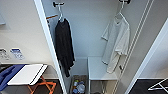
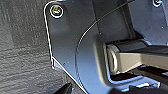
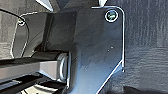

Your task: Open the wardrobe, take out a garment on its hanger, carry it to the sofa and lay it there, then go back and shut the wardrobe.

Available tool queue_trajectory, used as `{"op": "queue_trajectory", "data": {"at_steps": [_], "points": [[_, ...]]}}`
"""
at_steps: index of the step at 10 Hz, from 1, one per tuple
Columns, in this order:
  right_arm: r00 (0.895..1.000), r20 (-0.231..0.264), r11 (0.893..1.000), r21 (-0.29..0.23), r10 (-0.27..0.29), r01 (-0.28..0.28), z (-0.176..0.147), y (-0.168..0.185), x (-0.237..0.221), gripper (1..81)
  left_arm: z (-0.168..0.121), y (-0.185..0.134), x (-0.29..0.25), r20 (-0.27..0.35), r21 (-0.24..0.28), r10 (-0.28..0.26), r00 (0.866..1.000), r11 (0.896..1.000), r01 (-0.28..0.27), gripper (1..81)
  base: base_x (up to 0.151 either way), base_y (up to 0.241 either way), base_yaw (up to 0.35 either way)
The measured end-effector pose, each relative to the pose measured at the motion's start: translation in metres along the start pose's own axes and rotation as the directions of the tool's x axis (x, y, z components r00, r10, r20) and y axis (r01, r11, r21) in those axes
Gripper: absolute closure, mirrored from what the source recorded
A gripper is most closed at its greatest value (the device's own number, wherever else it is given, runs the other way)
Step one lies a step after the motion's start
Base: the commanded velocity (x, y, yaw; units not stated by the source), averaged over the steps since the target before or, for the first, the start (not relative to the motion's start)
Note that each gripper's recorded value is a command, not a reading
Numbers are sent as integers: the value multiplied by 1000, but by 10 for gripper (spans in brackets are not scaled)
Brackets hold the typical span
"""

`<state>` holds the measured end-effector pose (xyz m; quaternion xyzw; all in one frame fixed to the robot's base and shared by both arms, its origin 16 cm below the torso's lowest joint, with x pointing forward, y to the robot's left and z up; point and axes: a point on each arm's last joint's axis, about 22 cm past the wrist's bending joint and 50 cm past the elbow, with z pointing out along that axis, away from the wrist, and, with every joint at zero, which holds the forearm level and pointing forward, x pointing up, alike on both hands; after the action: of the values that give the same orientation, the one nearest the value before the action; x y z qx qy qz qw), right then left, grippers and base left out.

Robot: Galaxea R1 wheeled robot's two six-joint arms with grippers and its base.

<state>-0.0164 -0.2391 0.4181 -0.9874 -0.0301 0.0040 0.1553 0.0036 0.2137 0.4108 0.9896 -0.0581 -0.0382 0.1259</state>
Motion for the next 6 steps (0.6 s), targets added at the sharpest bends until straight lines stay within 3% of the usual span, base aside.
{"op": "queue_trajectory", "data": {"at_steps": [3, 6], "points": [[1000, 0, 1000, 4, 0, 0, 1, -3, 0, 10, -2, 5, 44, -120, -18, -32, 992, 999, 30, 10, 0, 0, 0], [1000, -2, 1000, 20, 2, -2, 5, -16, 1, 10, -7, 12, 96, -244, -23, -32, 969, 999, 27, 10, 0, 0, 0]]}}
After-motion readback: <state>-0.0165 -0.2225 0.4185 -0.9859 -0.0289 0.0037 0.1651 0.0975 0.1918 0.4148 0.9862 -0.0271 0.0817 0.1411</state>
